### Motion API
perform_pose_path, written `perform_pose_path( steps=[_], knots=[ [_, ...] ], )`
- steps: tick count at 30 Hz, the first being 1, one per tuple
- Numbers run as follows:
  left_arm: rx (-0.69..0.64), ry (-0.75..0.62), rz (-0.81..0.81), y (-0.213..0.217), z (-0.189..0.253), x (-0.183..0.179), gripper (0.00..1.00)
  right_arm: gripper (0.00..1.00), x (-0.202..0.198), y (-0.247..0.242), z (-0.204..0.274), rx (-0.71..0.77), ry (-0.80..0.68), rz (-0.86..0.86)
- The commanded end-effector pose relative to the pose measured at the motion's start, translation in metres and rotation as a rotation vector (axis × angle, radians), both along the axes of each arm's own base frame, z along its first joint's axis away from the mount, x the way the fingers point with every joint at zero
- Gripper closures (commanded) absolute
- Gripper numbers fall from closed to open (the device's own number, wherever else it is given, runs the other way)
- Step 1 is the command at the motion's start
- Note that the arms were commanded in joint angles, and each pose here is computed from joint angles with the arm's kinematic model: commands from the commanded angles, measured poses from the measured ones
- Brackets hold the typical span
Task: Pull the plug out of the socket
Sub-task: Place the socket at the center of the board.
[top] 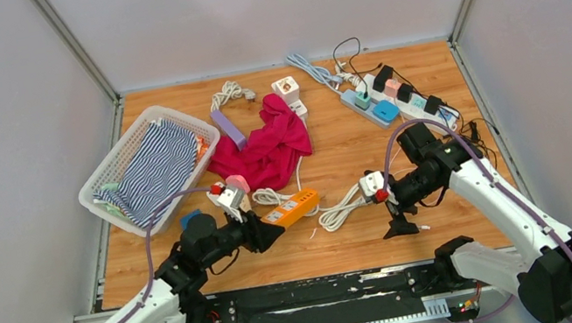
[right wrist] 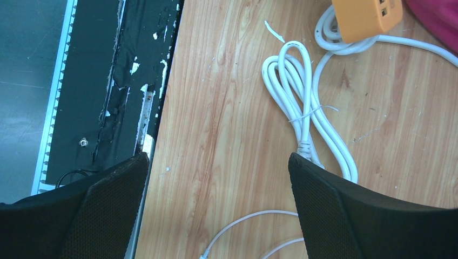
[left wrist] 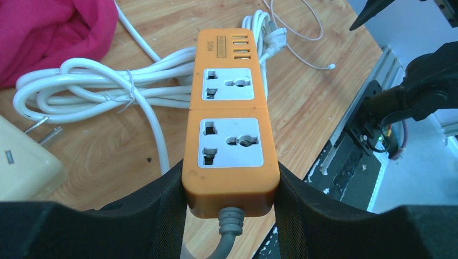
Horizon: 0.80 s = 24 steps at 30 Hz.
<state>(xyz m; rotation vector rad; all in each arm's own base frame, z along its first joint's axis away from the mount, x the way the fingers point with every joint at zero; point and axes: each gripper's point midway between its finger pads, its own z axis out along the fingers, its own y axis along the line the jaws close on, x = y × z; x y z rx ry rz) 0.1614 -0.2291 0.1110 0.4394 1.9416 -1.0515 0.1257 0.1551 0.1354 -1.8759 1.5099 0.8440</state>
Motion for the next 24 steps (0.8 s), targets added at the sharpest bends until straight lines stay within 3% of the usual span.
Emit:
perform_pose_path(
  steps=[1,8,12,16,24],
  knots=[
    [-0.088,0.026,0.049,0.003,0.007,-0.002,1.00,0.00,-0.001,-0.003,-0.002,0.006,0.020,-0.025],
    [-0.133,0.085,0.074,0.004,0.008,-0.006,1.00,0.00,0.000,-0.004,-0.002,0.008,0.018,-0.030],
    [-0.045,0.104,0.159,0.017,-0.005,0.004,1.00,0.00,0.000,-0.004,-0.002,0.009,0.018,-0.032],
    [0.109,0.131,0.349,0.051,-0.021,0.019,1.00,0.00,0.000,-0.004,-0.002,0.010,0.018,-0.032],
    [0.129,0.141,0.477,0.069,-0.024,0.027,1.00,0.00,0.000,-0.004,-0.002,0.010,0.017,-0.032]
  ],
)
